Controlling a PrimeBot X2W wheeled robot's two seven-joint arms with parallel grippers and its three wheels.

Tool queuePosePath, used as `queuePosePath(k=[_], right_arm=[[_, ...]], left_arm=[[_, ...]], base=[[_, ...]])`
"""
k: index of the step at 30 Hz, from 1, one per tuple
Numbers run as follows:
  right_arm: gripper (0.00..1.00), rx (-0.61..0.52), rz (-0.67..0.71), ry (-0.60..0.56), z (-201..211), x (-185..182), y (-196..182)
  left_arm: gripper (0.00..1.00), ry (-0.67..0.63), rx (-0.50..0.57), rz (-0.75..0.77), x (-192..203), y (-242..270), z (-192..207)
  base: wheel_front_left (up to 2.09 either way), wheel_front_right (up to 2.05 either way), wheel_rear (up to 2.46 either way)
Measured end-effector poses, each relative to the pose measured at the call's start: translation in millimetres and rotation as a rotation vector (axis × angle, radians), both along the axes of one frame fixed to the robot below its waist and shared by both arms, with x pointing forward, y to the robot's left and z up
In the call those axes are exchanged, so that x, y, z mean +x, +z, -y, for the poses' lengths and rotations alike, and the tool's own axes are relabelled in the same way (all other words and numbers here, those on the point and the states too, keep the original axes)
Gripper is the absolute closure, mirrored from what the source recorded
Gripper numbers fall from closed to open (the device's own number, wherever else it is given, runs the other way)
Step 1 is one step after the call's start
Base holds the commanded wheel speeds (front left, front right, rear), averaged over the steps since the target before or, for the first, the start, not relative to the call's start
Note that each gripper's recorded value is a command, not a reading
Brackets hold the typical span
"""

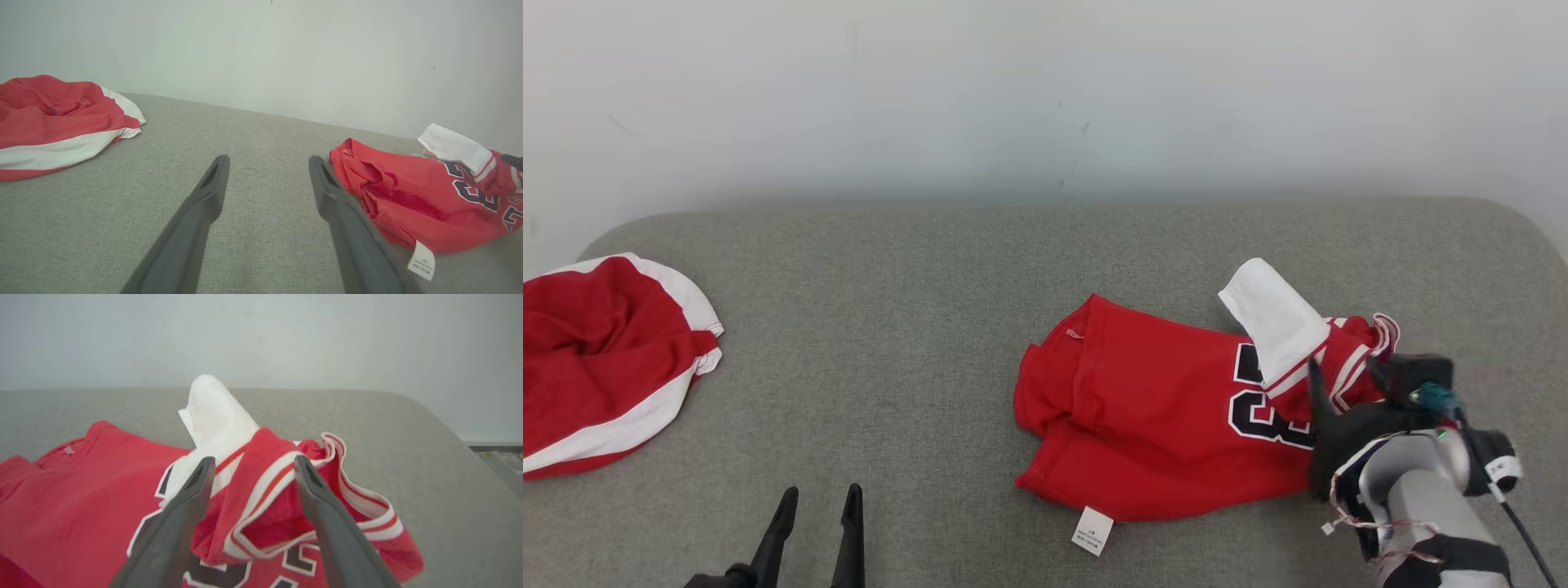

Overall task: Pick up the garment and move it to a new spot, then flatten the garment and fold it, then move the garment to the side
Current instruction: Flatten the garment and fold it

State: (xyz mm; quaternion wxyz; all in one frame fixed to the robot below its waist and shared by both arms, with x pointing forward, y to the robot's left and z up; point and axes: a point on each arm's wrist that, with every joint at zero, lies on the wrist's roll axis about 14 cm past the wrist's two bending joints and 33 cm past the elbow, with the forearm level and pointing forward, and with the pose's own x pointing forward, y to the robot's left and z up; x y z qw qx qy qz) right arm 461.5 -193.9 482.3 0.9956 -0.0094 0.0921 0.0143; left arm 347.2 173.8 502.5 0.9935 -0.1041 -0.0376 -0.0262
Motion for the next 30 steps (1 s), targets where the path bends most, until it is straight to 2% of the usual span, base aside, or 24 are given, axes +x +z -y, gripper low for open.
queuePosePath(k=[4,12,14,18,25,30], right_arm=[[0.0,-0.028,-0.19,0.061,-21.0,-19.1,-37.1],[0.0,-0.076,-0.261,0.085,-25.9,-34.1,-42.7],[0.99,-0.074,-0.231,0.104,-33.0,-33.2,-32.9],[1.0,-0.069,-0.149,0.135,-43.8,-29.2,-6.8],[1.0,-0.034,0.072,0.154,-50.0,-20.7,66.2],[1.0,-0.049,0.043,0.097,-24.9,-32.4,65.6]], left_arm=[[0.0,0.004,-0.001,0.0,-1.2,0.0,-1.1],[0.0,0.009,-0.002,-0.001,-3.1,-0.3,-2.7],[0.0,0.011,-0.003,-0.002,-3.9,-0.9,-3.5],[0.0,0.01,-0.004,-0.004,-5.0,-1.8,-3.6],[0.0,0.005,-0.006,0.005,-6.0,1.1,-1.6],[0.0,0.001,-0.006,0.011,-6.8,3.0,0.0]], base=[[0.0,0.0,0.0],[0.0,0.0,0.0],[0.0,0.0,0.0],[0.0,0.0,0.0],[0.0,0.0,0.0],[0.0,0.0,0.0]])
